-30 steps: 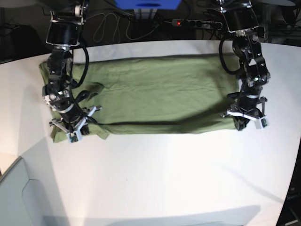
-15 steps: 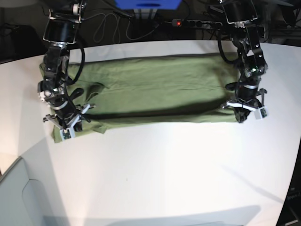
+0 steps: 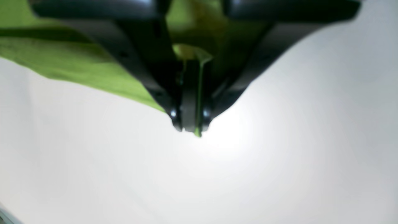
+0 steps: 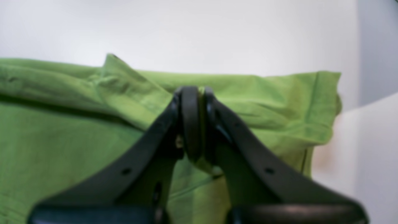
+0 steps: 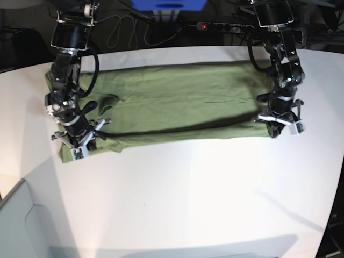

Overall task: Fold the T-shirt properly
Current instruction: 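Lower the folded hem onto the shirt with both grippers, then open both grippers and shift them along the shirt's folded ends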

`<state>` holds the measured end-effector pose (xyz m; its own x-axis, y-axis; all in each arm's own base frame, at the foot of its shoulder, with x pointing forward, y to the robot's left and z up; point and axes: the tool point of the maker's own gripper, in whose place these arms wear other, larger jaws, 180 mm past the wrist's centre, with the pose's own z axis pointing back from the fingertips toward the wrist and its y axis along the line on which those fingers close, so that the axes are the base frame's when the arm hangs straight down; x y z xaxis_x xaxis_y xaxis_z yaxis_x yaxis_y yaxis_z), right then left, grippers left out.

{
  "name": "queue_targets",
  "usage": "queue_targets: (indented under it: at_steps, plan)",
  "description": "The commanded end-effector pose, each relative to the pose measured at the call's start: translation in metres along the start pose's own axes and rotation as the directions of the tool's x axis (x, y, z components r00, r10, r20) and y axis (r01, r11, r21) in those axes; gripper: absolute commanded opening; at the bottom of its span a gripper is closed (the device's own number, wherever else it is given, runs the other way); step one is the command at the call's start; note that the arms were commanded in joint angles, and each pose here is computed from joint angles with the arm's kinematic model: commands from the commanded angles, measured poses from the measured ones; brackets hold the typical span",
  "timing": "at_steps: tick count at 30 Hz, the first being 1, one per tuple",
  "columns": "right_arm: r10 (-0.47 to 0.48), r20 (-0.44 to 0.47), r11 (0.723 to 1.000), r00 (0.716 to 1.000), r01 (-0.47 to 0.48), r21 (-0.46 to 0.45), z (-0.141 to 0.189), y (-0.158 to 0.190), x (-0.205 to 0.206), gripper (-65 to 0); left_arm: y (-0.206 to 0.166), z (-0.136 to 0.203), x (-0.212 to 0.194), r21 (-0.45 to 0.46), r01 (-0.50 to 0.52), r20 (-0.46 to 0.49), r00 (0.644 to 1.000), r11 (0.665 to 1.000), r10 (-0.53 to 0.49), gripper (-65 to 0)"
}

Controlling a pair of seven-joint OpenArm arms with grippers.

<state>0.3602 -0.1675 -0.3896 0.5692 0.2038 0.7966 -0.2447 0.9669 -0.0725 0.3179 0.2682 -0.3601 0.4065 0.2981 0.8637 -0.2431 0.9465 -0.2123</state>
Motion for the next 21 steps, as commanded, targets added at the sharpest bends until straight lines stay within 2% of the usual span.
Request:
queue_targets:
  at_steps: [1, 4, 7, 15, 21]
  plan:
    - [0.004, 0.063, 1.0, 0.998, -0.004, -0.004, 0.001, -0.004, 0.021, -65.0, -0.003, 0.002, 0.018, -0.012, 0.01, 0.055, 0.998, 1.0, -0.01, -59.5]
    - [0.004, 0.063, 1.0, 0.998, -0.003, -0.003, 0.001, -0.004, 0.022, -65.0, -0.005, 0.006, 0.017, -0.014, 0.013, 0.058, 0.998, 1.0, -0.012, -47.2]
    - [0.004, 0.063, 1.0, 0.998, -0.003, -0.003, 0.001, -0.004, 0.022, -65.0, -0.008, 0.015, 0.021, -0.022, 0.028, 0.071, 0.997, 0.999, -0.026, -40.6]
    - [0.003, 0.065, 1.0, 0.998, -0.002, -0.003, 0.001, -0.004, 0.022, -65.0, -0.02, 0.027, 0.036, -0.046, 0.049, 0.12, 0.992, 0.998, -0.043, -40.0]
    - [0.003, 0.065, 1.0, 0.998, -0.002, -0.003, 0.001, -0.004, 0.022, -65.0, -0.024, 0.021, 0.011, -0.048, 0.001, 0.062, 0.998, 0.999, 0.002, -39.9]
